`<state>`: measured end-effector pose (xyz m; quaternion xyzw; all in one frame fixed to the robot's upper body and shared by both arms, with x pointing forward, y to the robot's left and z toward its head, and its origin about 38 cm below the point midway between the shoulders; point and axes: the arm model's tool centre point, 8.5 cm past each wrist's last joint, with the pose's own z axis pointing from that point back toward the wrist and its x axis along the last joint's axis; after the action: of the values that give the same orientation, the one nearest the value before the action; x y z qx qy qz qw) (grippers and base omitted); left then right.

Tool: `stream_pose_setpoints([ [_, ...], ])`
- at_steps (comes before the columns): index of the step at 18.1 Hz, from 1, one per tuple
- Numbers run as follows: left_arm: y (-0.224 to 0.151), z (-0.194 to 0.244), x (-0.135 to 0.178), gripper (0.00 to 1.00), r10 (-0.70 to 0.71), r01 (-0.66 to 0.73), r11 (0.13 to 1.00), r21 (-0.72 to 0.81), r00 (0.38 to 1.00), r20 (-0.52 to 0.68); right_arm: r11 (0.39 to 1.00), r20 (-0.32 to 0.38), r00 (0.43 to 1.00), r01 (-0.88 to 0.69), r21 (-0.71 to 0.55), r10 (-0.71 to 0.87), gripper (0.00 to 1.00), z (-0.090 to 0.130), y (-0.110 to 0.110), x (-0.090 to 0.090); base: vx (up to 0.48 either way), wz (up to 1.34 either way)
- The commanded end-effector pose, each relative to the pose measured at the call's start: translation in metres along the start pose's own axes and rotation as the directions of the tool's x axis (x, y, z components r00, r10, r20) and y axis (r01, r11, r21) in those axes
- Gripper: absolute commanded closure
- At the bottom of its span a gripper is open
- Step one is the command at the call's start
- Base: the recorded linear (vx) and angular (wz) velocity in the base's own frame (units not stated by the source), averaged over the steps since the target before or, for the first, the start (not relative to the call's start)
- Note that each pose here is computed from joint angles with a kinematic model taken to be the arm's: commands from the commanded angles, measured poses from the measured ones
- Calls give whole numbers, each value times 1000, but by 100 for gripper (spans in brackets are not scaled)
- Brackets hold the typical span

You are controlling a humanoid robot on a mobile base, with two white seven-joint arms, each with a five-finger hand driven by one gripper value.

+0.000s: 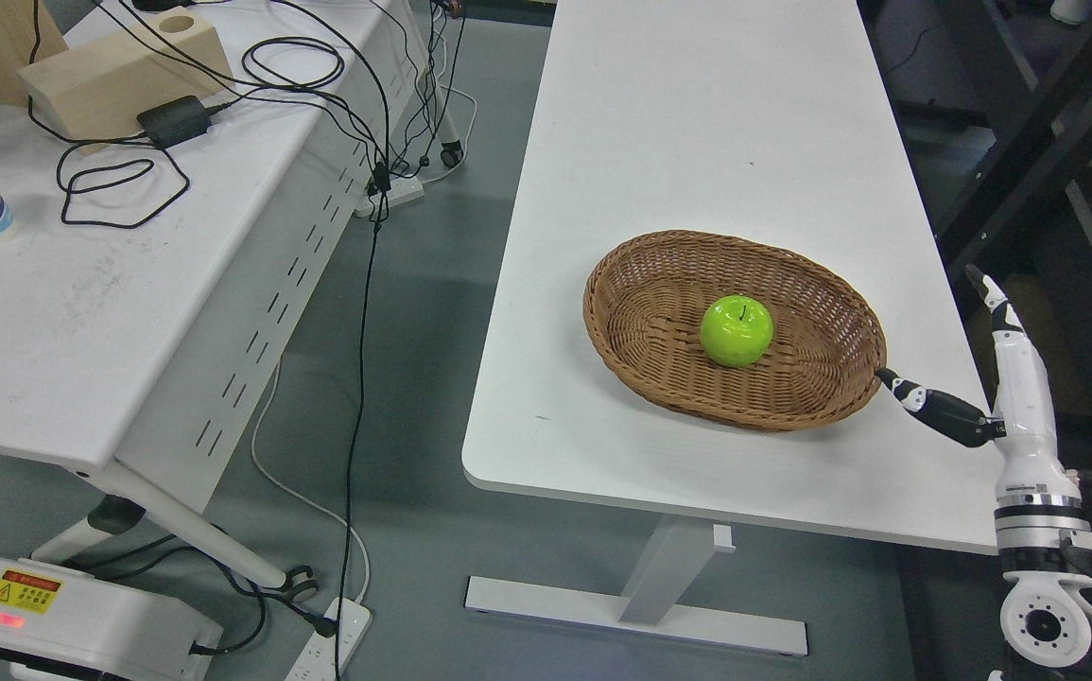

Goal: Place green apple on left shelf middle layer
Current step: 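Reach the right hand into the basket toward the green apple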

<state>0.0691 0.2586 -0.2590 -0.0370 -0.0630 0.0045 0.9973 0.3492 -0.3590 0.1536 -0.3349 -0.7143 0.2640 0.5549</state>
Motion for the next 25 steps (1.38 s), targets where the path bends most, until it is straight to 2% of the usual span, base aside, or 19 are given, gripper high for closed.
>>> stream_pose_setpoints([
  [1,11,2,0,0,-1,1,1000,18,1000,1,992,6,994,-108,67,108,7,0,-17,-9,14,45],
  [3,11,2,0,0,-1,1,1000,16,1000,1,991,18,995,-97,89,96,7,1,-8,-5,30,33],
  [6,11,2,0,0,-1,1,1000,16,1000,1,986,79,994,-90,142,79,5,3,12,6,29,50],
  [10,11,2,0,0,-1,1,1000,18,1000,1,979,71,996,-61,193,48,5,14,33,7,34,68],
  [14,11,2,0,0,-1,1,1000,16,1000,1,960,90,995,-61,275,37,5,15,48,13,36,34],
  [20,11,2,0,0,-1,1,1000,18,1000,1,947,108,994,-58,315,25,5,16,59,19,65,59],
  [25,11,2,0,0,-1,1,1000,18,1000,1,910,144,990,-54,410,-6,5,27,86,30,46,15],
])
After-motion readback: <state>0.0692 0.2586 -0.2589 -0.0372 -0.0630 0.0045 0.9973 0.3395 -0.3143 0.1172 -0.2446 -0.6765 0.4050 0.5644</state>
